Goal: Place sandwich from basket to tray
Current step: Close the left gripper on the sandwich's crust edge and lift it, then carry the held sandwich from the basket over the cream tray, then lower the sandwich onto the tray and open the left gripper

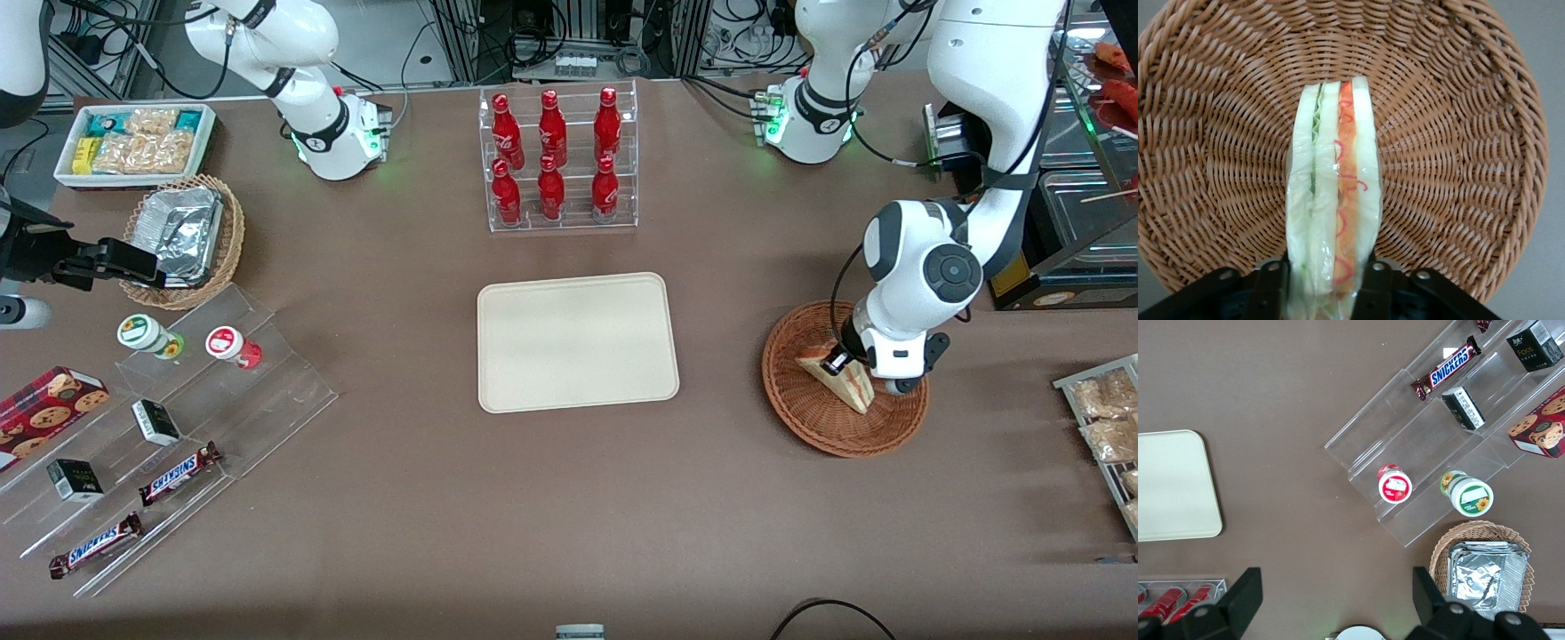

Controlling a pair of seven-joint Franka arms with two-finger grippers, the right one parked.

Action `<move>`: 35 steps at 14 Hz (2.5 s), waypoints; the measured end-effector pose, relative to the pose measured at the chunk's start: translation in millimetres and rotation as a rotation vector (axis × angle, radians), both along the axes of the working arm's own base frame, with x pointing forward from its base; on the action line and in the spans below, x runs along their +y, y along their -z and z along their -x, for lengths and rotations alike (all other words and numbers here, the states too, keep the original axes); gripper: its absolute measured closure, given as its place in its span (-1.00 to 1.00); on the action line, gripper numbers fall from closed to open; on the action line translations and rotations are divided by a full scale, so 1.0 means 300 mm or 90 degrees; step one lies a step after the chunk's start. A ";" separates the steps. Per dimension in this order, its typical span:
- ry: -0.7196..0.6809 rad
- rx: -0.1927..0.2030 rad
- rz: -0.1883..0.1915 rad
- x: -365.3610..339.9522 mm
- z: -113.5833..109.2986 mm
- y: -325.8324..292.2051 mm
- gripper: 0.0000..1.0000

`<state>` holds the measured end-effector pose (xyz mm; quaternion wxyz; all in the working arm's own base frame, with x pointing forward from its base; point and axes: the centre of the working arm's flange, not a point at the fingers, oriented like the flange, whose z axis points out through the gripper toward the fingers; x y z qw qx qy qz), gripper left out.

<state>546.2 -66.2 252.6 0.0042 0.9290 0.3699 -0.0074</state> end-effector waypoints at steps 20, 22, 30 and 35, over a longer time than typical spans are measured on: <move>0.371 0.069 0.022 -1.165 0.062 -0.410 0.69; 0.401 0.070 0.026 -1.265 0.105 -0.347 0.69; 0.438 0.065 -0.003 -1.438 0.232 -0.212 0.69; 0.440 0.058 0.006 -1.460 0.235 -0.178 0.69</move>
